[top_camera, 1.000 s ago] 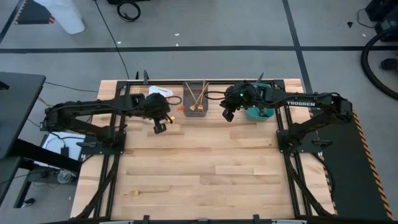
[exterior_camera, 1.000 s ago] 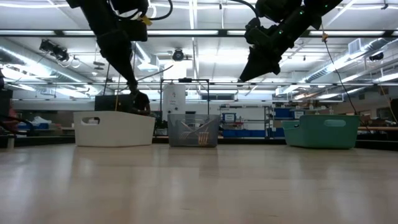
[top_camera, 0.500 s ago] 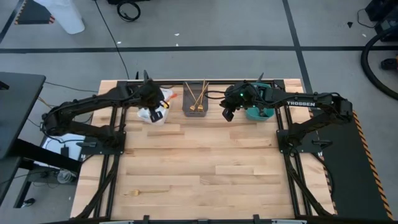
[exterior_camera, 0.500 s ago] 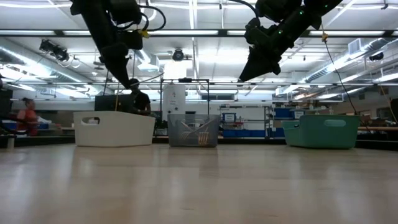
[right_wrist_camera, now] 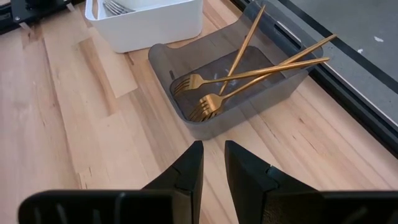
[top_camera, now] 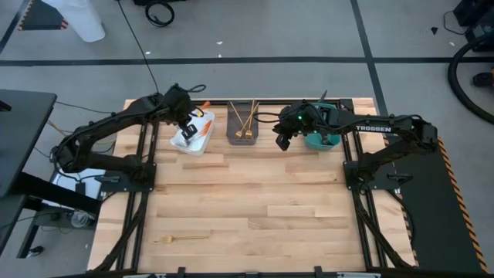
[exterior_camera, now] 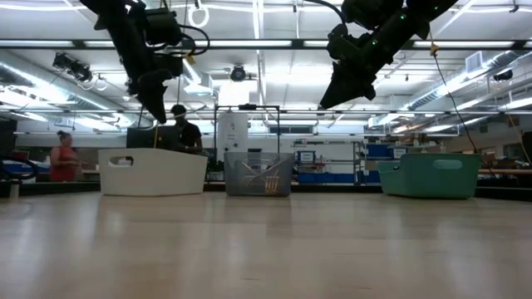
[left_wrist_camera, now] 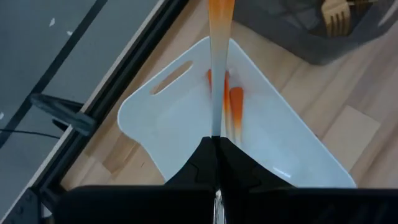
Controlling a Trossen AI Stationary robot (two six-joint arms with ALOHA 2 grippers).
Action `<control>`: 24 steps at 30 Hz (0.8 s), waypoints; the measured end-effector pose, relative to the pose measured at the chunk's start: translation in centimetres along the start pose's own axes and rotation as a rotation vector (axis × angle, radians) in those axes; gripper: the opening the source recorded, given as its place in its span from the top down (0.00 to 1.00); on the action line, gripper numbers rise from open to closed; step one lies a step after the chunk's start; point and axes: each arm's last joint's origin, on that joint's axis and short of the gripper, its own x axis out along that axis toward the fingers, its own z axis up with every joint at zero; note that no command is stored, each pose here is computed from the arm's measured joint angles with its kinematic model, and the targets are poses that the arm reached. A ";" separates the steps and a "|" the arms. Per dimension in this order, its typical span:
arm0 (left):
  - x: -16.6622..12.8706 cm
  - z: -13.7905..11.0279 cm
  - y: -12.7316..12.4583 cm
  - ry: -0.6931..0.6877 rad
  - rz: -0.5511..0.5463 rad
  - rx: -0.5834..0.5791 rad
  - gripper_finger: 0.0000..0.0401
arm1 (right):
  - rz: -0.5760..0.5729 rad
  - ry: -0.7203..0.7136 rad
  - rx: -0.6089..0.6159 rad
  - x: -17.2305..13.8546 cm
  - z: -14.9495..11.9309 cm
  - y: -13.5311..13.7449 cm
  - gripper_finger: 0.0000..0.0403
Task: Sort silverware by color (type)
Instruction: Put the orange fork into the white bin
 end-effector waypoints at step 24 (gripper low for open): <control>5.8 -4.7 -0.7 -0.017 -0.049 -0.197 0.98 | -0.001 0.000 0.017 0.0 0.0 0.2 0.81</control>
